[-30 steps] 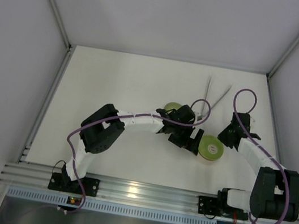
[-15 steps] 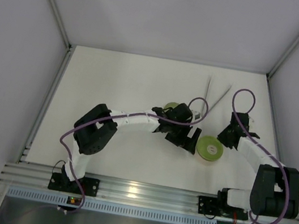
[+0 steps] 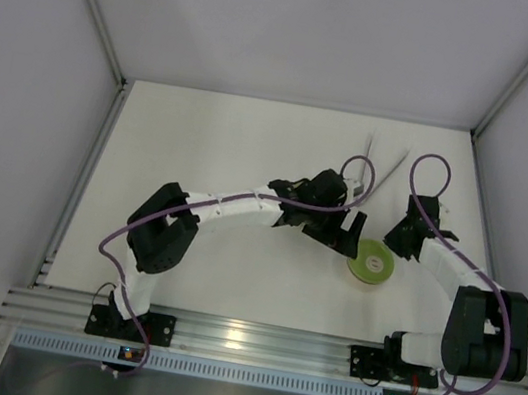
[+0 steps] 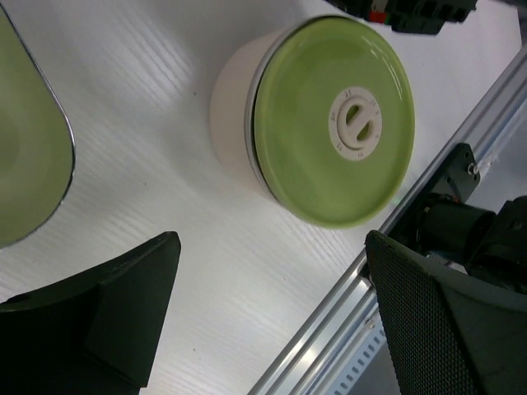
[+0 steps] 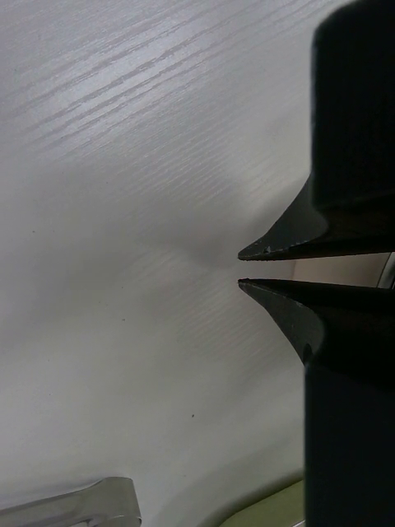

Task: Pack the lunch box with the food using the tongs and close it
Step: Close the lid of the packing box.

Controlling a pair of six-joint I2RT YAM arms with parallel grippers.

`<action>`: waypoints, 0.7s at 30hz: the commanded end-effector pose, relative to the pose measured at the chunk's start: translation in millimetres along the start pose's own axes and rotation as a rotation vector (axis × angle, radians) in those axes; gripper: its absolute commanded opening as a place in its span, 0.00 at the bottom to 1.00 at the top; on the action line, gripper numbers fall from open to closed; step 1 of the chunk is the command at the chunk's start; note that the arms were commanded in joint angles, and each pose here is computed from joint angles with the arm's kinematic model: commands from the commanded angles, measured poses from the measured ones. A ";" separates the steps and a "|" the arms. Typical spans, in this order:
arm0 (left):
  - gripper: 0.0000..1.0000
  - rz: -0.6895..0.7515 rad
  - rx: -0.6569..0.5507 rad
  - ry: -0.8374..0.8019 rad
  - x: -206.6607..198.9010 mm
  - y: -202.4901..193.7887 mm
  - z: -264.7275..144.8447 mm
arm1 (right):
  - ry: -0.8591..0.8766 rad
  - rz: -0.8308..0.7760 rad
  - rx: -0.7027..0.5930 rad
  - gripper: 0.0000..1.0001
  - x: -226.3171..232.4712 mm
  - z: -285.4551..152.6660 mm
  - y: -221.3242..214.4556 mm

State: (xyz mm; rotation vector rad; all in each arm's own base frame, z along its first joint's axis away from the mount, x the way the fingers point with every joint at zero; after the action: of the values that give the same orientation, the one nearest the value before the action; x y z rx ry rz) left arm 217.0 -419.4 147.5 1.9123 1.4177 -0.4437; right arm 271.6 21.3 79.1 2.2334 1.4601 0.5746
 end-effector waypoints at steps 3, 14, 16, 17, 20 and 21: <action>0.99 0.017 -0.087 0.058 2.3 24.7 26.7 | 0.000 -0.011 -0.042 0.14 6.2 -1.9 13.7; 0.83 0.079 -0.013 0.425 58.0 -19.2 66.4 | -0.014 -0.022 -0.039 0.14 3.3 0.1 10.0; 0.82 0.078 -0.013 0.438 61.3 -21.0 65.2 | -0.012 -0.021 -0.041 0.14 3.2 -0.4 10.6; 0.82 0.081 -0.016 0.452 64.1 -21.6 63.9 | -0.014 -0.021 -0.044 0.14 3.0 -0.9 11.3; 0.80 0.086 -0.021 0.469 66.5 -21.6 60.8 | -0.023 -0.017 -0.054 0.14 1.9 -6.3 16.3; 0.79 0.086 -0.019 0.474 67.2 -22.1 60.3 | -0.025 -0.015 -0.070 0.14 1.4 -11.0 21.1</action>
State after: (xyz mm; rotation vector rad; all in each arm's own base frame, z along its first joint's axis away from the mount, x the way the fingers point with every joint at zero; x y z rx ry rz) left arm 238.4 -465.8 113.7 1.9030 1.4644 -0.1289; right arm 270.8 18.6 76.4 2.2257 1.4601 0.5424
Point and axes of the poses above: each gripper's point midway between its finger pads, its own z axis out along the fingers, its own x axis along the line the jaws close on, y = z × x, the point moved 5 cm from there along -z, back along the fingers, and after that the axes turned 14 degrees about -z, right-handed, at the moved point
